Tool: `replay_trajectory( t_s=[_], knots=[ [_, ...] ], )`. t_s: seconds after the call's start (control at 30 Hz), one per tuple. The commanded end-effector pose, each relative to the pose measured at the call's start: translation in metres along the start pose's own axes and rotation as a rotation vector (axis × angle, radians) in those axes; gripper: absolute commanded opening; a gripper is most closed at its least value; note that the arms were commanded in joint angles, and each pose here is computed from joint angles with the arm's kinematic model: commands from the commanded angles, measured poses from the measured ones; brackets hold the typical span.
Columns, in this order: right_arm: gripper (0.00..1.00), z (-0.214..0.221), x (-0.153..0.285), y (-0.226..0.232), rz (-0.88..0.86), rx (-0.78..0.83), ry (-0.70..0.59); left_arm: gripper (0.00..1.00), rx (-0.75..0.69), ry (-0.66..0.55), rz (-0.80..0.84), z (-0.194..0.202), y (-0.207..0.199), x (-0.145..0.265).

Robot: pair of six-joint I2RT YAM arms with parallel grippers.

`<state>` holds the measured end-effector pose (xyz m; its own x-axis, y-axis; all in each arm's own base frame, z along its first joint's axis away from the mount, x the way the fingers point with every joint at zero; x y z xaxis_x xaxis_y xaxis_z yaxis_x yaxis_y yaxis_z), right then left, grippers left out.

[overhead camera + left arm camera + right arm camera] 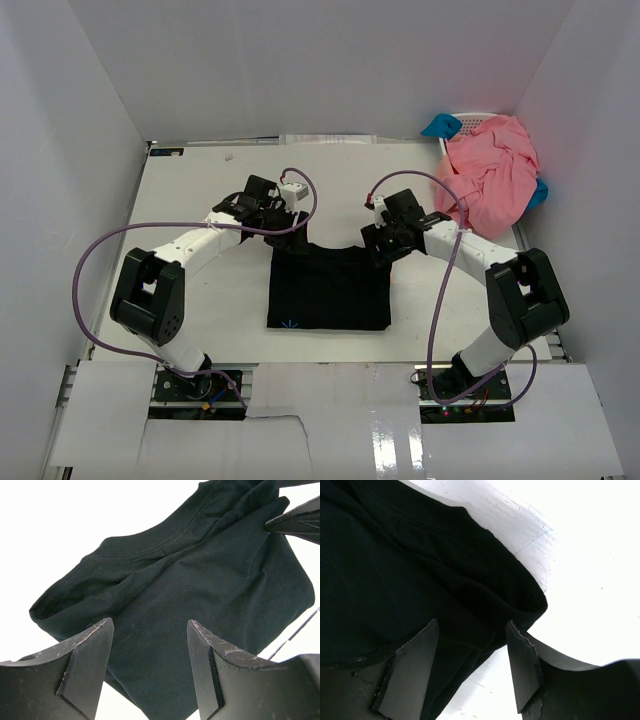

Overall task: Fold and stack the t-shirts
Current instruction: Fold the long partially folded tshirt into a neat square

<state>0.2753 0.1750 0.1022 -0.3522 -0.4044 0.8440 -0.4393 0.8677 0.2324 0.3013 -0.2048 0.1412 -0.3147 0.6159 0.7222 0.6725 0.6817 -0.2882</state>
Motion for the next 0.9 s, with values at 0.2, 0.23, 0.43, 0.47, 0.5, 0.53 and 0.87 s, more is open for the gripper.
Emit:
replay_trajectory(
  t_s=[0.2,0.23,0.43,0.47,0.5,0.53,0.87],
  knots=[
    [0.44,-0.006,0.006,0.001,-0.049,0.031,-0.016,0.71,-0.036,-0.055,-0.003,-0.015,-0.002,0.012],
    [0.42,-0.004,0.005,0.001,-0.056,0.027,-0.011,0.71,-0.035,-0.056,-0.003,-0.015,-0.002,0.012],
    [0.47,0.001,0.006,0.003,-0.062,0.019,0.002,0.71,-0.037,-0.052,-0.012,-0.013,-0.001,0.012],
    [0.49,0.001,0.007,0.002,-0.059,0.019,0.003,0.71,-0.035,-0.052,-0.014,-0.013,-0.001,0.012],
    [0.5,0.002,0.007,0.002,-0.062,0.018,0.008,0.71,-0.034,-0.05,-0.012,-0.012,-0.001,0.012],
    [0.49,0.003,0.007,0.002,-0.062,0.015,0.012,0.71,-0.034,-0.05,-0.012,-0.012,-0.001,0.012],
    [0.27,0.009,0.0,0.0,-0.059,-0.007,0.054,0.71,-0.027,-0.036,-0.014,-0.008,0.0,0.01]
  ],
)
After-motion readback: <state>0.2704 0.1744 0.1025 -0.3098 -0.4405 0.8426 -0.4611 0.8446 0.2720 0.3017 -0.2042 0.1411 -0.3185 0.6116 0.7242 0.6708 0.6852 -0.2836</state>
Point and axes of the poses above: each gripper's point midway between its finger pads, its own x axis back along the fingers, its own y axis along the line the jaws close on, z = x × y, the point moved 5 cm from there along x, back along the fingers, and after that the axes turned 7 degrees about -x, right-handed, at the moved point
